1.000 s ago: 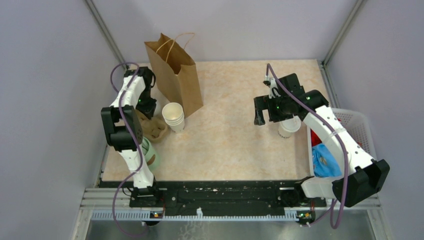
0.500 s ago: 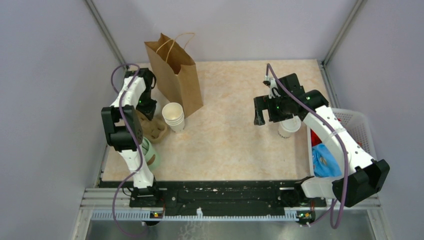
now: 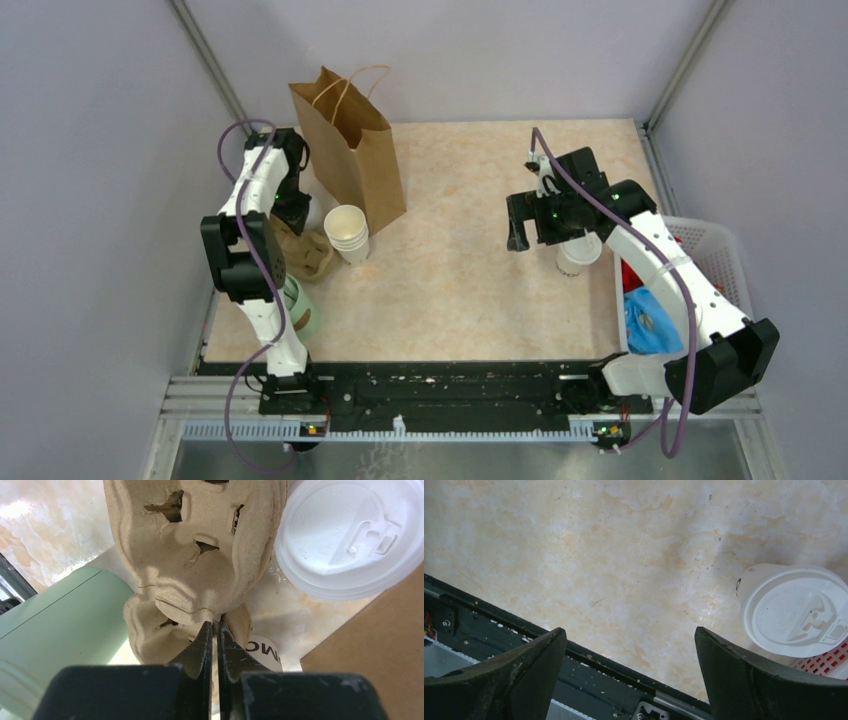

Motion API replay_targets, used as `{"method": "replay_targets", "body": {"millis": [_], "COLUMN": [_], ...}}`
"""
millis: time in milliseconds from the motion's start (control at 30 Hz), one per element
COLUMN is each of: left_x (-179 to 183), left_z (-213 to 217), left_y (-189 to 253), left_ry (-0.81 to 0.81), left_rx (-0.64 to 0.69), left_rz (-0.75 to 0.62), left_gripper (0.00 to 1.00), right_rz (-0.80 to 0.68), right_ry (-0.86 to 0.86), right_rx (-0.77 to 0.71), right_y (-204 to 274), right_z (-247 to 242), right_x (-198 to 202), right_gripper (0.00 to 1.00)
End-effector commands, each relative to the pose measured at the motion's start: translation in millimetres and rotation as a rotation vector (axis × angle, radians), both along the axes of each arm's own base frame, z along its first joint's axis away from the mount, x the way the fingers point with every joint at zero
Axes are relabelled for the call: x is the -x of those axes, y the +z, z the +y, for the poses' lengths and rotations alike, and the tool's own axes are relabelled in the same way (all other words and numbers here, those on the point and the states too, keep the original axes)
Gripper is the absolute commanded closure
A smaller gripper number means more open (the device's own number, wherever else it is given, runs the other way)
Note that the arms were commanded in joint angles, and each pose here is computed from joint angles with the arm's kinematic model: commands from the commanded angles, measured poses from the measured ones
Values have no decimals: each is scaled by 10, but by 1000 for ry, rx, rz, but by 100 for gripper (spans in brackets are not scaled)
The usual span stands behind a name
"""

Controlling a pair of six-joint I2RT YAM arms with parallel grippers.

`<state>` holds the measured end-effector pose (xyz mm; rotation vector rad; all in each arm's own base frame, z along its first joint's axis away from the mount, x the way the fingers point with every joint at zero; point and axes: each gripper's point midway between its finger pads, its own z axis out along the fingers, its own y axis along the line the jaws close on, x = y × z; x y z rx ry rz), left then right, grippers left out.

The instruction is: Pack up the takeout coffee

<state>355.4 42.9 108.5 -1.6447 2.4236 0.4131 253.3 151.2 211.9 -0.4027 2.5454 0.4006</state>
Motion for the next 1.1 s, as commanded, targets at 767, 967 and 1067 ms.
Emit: {"method": "replay_targets", "body": {"millis": [767, 967, 1067], "left_x": [-103, -177, -211], "left_z": [105, 92, 97], "left_y": [917, 1218, 1436], "left_ry": [-84, -110, -140], "left_rx": [-60, -64, -78], "left_rz": [-188, -280, -337], "left_gripper": [100, 100, 100], "right_rz": [-28, -24, -22], "right_ry": [30, 33, 35], "right_rx": [-22, -18, -17], "right_y": [54, 45, 47], "right_z": [82, 93, 98], "right_x": [-20, -27, -34], "right_gripper": [1, 1, 1]}}
